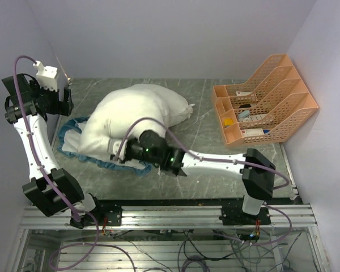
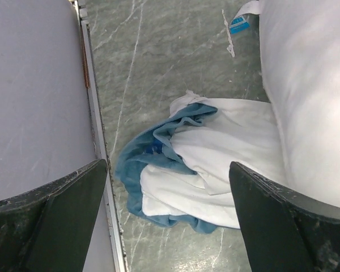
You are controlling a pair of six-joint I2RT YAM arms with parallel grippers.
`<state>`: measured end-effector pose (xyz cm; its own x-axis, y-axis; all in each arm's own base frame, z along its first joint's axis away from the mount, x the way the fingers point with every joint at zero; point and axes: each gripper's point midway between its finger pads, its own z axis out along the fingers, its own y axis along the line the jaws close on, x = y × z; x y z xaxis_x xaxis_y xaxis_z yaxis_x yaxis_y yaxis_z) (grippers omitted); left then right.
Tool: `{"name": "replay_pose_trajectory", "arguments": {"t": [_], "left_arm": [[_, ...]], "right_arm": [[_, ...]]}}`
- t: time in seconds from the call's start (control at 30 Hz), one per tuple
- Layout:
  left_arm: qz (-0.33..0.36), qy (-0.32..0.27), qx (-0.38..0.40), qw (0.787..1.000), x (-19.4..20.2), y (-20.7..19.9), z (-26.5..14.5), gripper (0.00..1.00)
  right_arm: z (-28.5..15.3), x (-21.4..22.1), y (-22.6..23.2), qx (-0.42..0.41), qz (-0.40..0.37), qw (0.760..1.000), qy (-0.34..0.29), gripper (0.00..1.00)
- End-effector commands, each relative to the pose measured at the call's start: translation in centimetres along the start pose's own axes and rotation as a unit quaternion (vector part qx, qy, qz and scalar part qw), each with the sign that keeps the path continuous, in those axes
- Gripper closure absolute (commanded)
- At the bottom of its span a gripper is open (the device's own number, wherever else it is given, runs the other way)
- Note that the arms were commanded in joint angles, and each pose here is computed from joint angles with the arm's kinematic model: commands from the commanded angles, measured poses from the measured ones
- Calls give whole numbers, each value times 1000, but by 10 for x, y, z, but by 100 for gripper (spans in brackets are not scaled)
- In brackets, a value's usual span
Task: Remove the pillowcase from the pillow
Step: Place the pillow at the center of the board.
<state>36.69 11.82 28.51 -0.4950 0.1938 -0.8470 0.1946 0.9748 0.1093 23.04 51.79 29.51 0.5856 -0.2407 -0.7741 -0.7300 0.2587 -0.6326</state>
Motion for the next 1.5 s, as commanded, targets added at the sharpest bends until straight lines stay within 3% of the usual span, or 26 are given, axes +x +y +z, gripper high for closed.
{"name": "replay_pose_trajectory", "arguments": {"t": [0.0,0.07,0.17,0.27,0.3,0.37,0.47,0.5,0.77,0.83,0.97,1.27,1.37,1.47], "left_arm": [[-4,-16,-2,1000,-3,1,-4,0],[-4,-16,1,1000,-2,0,-4,0],[0,-21,-3,1000,-1,0,-7,0],[2,-21,-3,1000,3,-3,-8,0],[1,-18,-1,1000,7,-5,-7,0],[2,-16,-2,1000,11,-6,-6,0],[-11,-12,-2,1000,26,-8,2,0],[-18,-13,-3,1000,29,-8,4,0],[-62,-40,-17,997,44,-9,22,0],[-76,-47,-25,996,48,-9,26,1],[-78,-39,-9,996,71,-34,41,1],[-41,-22,39,998,102,-108,78,0],[-43,-11,48,998,106,-115,85,0],[-54,-21,51,997,104,-118,87,0]], "right_arm": [[2,58,63,-31,146,988,45,100],[0,96,88,-27,204,975,78,100],[0,166,84,25,273,951,142,100],[-9,205,67,79,279,942,169,100],[-14,211,63,95,280,939,175,96],[-22,211,53,114,284,936,175,72],[-40,188,32,141,291,934,151,9],[-52,179,27,150,297,932,143,1],[-149,85,-40,217,354,907,61,0],[-173,80,-47,237,363,899,61,0],[-214,97,-45,274,395,872,91,0],[-234,128,18,204,491,835,145,0],[-240,140,19,199,551,793,168,0],[-270,164,-4,290,540,767,191,0]]}}
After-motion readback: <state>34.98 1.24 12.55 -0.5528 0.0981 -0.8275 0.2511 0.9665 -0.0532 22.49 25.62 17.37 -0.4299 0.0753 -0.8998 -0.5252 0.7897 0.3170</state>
